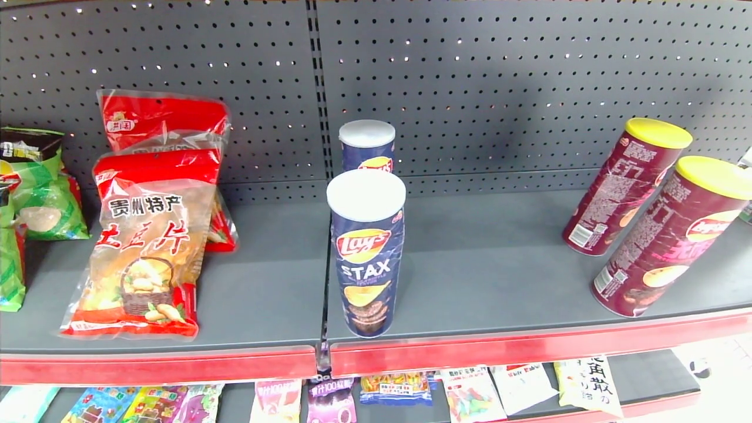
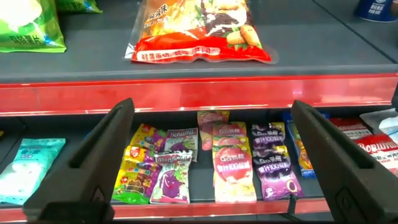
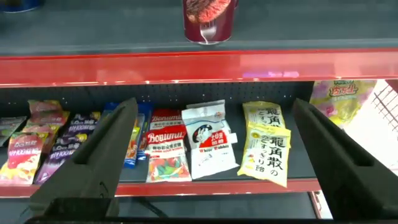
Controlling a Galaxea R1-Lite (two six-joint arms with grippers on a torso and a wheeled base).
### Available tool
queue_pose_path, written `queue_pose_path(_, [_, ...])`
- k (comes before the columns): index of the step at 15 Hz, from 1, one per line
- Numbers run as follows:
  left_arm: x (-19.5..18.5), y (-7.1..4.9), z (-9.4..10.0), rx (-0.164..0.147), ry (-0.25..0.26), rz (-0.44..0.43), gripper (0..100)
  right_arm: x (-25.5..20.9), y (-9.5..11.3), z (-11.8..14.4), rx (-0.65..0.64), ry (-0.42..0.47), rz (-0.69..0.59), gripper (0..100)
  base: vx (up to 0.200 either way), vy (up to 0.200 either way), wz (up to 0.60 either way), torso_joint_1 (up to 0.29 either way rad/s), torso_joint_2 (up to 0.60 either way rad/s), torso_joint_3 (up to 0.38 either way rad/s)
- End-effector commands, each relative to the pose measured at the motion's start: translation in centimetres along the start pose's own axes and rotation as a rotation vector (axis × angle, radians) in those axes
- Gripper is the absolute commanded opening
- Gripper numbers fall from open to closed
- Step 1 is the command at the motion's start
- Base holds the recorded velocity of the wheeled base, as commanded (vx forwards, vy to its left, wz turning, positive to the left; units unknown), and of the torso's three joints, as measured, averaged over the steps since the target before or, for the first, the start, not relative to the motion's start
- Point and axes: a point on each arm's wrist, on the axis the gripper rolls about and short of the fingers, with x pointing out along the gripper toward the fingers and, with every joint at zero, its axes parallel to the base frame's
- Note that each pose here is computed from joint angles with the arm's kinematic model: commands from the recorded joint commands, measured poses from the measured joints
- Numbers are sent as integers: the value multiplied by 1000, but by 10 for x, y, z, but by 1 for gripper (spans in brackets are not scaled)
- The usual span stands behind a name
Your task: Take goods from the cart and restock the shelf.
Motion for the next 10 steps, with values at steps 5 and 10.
queue_pose_path(5, [0,0,0,0,2,0,100,0,0,0,7,0,0,100,0,0,0,0,0,0])
queue_pose_path(10, [0,0,0,8,0,0,100,0,0,0,21,-2,-1,100,0,0,0,0,0,0])
